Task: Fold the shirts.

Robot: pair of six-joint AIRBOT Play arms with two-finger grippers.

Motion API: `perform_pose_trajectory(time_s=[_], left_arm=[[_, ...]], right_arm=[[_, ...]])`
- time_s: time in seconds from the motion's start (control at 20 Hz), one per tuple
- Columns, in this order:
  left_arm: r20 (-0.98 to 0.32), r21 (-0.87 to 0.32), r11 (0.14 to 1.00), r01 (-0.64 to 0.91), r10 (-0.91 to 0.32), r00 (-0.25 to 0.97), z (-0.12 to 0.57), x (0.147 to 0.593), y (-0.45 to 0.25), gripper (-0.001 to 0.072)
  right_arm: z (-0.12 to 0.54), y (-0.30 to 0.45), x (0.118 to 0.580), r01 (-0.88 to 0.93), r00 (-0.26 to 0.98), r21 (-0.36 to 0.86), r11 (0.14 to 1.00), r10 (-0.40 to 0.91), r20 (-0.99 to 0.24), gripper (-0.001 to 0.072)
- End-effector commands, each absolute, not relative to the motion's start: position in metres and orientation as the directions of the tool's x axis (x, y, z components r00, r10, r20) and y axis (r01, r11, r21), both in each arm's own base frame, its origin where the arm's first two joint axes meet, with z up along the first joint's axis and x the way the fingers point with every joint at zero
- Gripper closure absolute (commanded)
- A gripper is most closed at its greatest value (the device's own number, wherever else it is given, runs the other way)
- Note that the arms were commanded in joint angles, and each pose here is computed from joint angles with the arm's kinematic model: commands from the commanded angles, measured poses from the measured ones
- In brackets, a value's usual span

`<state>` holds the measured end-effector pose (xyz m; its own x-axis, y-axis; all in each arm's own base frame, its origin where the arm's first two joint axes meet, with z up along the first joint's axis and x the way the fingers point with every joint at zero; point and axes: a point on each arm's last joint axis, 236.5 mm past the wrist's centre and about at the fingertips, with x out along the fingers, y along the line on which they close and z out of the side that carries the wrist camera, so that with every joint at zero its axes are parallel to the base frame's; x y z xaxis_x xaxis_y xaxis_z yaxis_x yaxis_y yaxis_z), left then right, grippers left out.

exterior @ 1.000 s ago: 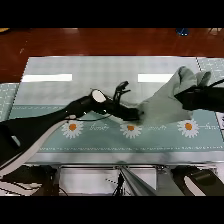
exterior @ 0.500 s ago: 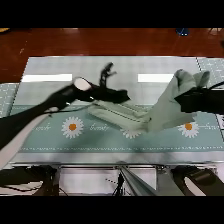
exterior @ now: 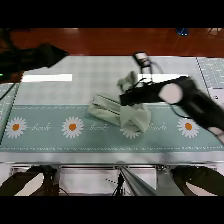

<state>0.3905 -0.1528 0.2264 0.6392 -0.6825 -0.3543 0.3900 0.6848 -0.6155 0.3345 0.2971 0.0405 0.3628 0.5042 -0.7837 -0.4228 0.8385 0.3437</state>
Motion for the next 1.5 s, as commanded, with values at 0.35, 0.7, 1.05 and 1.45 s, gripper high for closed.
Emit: perform_pose_trajectory(time_s=[0.35, 0.7, 1.05, 1.45], left_arm=[[-0.426, -0.504, 0.768, 0.394, -0.618, 0.660, 0.239, 0.349, -0.116, 0.0683], [-0.507, -0.453, 0.816, 0.359, -0.567, 0.649, 0.215, 0.354, -0.103, 0.0643], [-0.543, -0.461, 0.806, 0.372, -0.588, 0.599, 0.206, 0.343, -0.108, 0.0643], [-0.563, -0.493, 0.794, 0.357, -0.604, 0.564, 0.202, 0.334, -0.111, 0.0643]], right_arm=[[-0.037, 0.244, 0.323, -0.400, 0.212, 0.137, 0.906, 0.237, -0.948, 0.0166], [0.010, -0.026, 0.283, 0.088, 0.195, -0.107, 0.990, -0.123, -0.973, 0.0165], [-0.054, 0.100, 0.276, 0.309, 0.395, 0.656, 0.689, 0.535, -0.747, 0.0162], [-0.085, 0.140, 0.277, 0.303, 0.370, 0.686, 0.661, 0.582, -0.724, 0.0162]])
